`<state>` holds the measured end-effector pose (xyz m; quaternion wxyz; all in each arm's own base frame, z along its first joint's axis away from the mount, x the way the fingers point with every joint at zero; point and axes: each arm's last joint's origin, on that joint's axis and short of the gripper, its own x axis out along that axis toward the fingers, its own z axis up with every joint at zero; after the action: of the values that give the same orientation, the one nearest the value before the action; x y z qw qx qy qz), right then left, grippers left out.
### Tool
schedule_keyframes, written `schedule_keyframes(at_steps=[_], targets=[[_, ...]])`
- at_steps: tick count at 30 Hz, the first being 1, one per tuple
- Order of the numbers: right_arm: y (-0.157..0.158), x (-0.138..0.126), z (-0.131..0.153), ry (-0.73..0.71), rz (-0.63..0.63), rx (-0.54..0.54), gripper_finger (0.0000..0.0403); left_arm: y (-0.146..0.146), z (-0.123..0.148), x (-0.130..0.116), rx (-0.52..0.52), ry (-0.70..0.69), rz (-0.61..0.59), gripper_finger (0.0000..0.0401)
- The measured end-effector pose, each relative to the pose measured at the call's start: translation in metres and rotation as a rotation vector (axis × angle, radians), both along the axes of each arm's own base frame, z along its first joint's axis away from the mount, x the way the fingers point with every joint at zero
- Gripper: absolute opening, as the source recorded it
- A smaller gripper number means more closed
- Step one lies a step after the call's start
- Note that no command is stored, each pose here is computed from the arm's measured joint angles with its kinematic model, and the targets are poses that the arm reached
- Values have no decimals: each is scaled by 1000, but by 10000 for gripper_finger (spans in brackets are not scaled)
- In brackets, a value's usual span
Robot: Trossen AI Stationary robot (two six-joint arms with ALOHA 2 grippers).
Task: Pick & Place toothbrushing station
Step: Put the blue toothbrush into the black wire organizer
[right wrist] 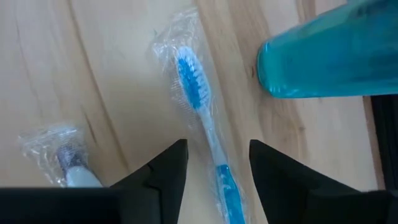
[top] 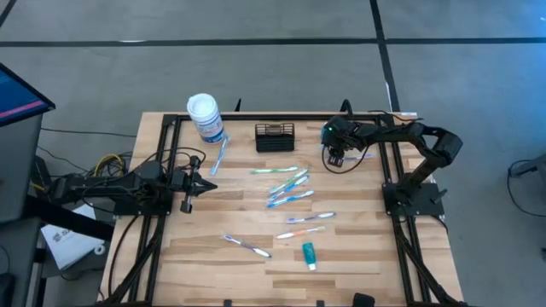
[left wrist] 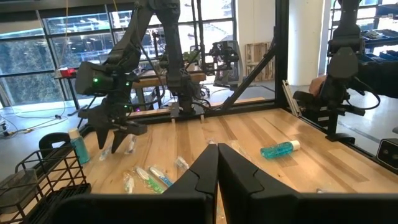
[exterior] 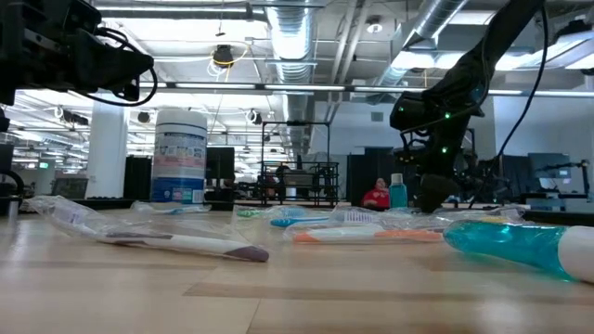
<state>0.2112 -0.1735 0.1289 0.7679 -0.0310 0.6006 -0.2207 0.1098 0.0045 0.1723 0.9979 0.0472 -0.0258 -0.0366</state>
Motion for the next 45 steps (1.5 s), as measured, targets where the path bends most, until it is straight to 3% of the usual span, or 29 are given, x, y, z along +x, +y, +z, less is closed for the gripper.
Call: schedule_keyframes(at_steps=[5, 13, 28, 35, 45], targets=[[0, 0, 0, 0, 1, 5, 128, 0, 0, 0, 0, 0, 0, 1], [0, 0, -1, 4, -1, 8, 10, 0, 0, 0, 0, 0, 0, 1], [14, 5, 7, 22, -12, 58, 0, 0, 0, 0, 0, 0, 0, 1], [24, 16, 45, -104, 12, 24, 0, 0, 0, 0, 0, -1, 0, 1], [49, 21, 95, -395, 52, -13, 0, 0, 4, 0, 3, -37, 0, 1]])
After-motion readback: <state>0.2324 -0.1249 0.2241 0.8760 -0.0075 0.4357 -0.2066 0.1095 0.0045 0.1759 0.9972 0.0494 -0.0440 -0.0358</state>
